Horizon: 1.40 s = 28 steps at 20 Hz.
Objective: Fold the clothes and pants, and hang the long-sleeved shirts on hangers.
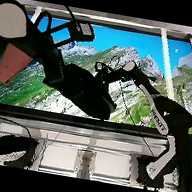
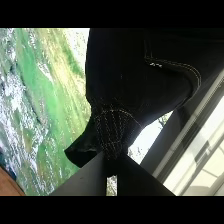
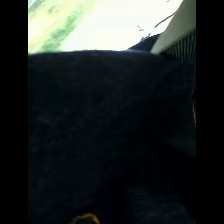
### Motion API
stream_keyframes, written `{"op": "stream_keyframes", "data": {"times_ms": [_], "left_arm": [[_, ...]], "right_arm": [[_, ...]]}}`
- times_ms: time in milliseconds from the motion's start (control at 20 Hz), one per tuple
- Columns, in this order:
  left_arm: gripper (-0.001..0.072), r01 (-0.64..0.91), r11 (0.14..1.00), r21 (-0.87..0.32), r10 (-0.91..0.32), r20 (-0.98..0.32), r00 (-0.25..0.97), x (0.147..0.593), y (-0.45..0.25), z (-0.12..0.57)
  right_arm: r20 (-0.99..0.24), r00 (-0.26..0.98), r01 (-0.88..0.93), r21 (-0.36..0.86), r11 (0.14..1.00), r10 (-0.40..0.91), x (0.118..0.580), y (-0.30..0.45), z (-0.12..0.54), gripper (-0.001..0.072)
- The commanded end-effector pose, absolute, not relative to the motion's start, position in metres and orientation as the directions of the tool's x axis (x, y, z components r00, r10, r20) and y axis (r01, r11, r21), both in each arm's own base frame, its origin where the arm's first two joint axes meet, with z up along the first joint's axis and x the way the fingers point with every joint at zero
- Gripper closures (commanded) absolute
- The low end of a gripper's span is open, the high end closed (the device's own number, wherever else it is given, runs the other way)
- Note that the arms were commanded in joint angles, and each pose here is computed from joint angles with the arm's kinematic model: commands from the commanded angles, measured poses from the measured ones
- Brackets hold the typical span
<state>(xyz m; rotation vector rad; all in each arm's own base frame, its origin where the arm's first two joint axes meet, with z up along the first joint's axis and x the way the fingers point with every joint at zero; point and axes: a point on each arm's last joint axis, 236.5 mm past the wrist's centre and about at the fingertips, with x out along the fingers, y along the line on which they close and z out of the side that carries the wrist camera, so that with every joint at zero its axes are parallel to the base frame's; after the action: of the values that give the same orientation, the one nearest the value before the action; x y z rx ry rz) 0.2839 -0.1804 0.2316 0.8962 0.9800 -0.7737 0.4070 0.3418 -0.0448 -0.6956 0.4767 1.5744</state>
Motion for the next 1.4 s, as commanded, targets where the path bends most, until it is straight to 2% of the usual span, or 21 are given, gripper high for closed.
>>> {"op": "stream_keyframes", "data": {"times_ms": [0,150,300,400,500,700,850,950,1100,1250,1350], "left_arm": [[0.0668,0.862,0.426,0.275,-0.143,-0.92,0.365,0.284,-0.18,0.232],[0.0668,0.847,0.439,0.3,-0.123,-0.914,0.387,0.286,-0.173,0.236],[0.0668,0.808,0.468,0.359,-0.068,-0.896,0.438,0.292,-0.155,0.244],[0.0668,0.781,0.484,0.396,-0.034,-0.883,0.468,0.295,-0.144,0.25],[0.0668,0.737,0.504,0.45,0.012,-0.858,0.514,0.301,-0.13,0.259],[0.0668,0.622,0.55,0.557,0.081,-0.777,0.624,0.318,-0.106,0.283],[0.0668,0.489,0.66,0.57,0.118,-0.721,0.682,0.331,-0.088,0.299],[0.0668,0.4,0.736,0.546,0.127,-0.691,0.711,0.338,-0.078,0.308],[0.0668,0.27,0.853,0.447,0.111,-0.659,0.744,0.34,-0.074,0.319],[0.0668,0.29,0.92,0.264,-0.04,-0.673,0.738,0.32,-0.099,0.324],[0.0668,0.397,0.908,0.132,-0.212,-0.673,0.709,0.295,-0.129,0.331]], "right_arm": [[-0.668,-0.081,-0.986,-0.053,-0.155,0.74,0.393,0.355,-0.055,0.0393],[-0.681,-0.116,-0.988,0.001,-0.157,0.723,0.384,0.354,-0.059,0.0699],[-0.778,-0.152,-0.987,0.091,-0.131,0.61,0.376,0.327,-0.075,0.0699],[-0.826,-0.148,-0.987,0.157,-0.03,0.544,0.383,0.306,-0.077,0.07],[-0.828,-0.146,-0.97,0.227,0.084,0.541,0.392,0.292,-0.058,0.0701],[-0.81,-0.034,-0.92,0.254,0.298,0.585,0.414,0.256,0.033,0.0702],[-0.776,0.136,-0.905,0.156,0.396,0.616,0.409,0.229,0.131,0.0702],[-0.743,0.258,-0.892,0.063,0.448,0.618,0.393,0.215,0.19,0.0703],[-0.722,0.416,-0.84,-0.073,0.537,0.553,0.361,0.186,0.252,0.0704],[-0.706,0.477,-0.804,-0.11,0.584,0.523,0.319,0.167,0.292,0.0704],[-0.685,0.494,-0.801,-0.12,0.587,0.535,0.292,0.164,0.31,0.0705]]}}
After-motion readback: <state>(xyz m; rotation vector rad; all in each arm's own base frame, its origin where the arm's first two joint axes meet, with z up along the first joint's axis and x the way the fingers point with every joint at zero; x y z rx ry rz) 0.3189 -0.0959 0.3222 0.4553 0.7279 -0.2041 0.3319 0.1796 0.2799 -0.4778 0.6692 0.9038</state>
